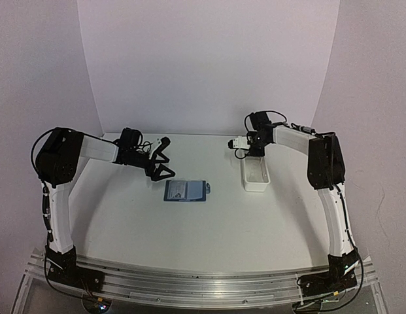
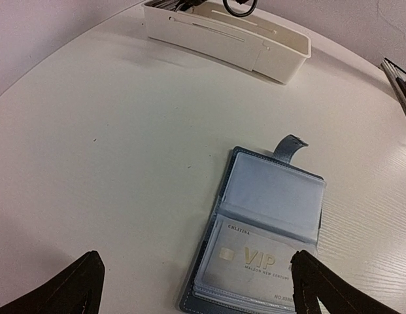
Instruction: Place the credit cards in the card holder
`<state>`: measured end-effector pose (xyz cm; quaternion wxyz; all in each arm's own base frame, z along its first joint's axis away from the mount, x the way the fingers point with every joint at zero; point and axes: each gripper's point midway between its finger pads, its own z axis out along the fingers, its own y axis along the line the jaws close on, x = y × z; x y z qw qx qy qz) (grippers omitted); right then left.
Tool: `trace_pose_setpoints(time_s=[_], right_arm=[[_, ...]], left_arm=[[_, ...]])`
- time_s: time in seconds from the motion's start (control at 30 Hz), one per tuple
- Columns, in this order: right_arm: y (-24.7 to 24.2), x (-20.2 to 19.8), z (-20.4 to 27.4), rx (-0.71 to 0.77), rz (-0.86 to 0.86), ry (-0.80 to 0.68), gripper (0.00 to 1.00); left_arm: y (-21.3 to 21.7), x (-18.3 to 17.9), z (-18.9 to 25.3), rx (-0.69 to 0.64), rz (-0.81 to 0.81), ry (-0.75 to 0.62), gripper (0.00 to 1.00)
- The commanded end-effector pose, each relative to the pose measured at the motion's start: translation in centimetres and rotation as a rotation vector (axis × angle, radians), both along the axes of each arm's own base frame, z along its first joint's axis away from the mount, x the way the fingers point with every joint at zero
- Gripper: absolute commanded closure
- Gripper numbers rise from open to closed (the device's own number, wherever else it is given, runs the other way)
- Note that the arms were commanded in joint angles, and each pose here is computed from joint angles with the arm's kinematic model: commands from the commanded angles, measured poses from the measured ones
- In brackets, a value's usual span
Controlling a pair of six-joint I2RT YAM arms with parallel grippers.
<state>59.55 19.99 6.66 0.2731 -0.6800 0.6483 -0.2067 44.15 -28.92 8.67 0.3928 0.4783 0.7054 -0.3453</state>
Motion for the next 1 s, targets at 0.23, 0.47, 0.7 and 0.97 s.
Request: trace_pose_setpoints(time_s=[0.23,0.47,0.7,0.97], right_arm=[[0.5,0.2,5.7,0.076,-0.016,-0.061,1.00],[1.1,-0.7,6.9,0.133,-0.017,-0.022,1.00],[1.2,-1.3,7.6,0.172,-0.039,0.007,1.00],[1.4,-1.4,10.3,0.190,-0.022,-0.027,1.00]], left_arm=[[-0.2,0.4,1.9,-0.022,-0.024,-0.040,0.01],[-0.3,0.4,2.1,-0.029,-0.038,-0.050,0.00],[-0.3,-0.1,2.0,-0.026,-0.051,-0.030,0.01],[-0.4,-0.3,2.2,-0.031,-0.067,-0.034,0.01]])
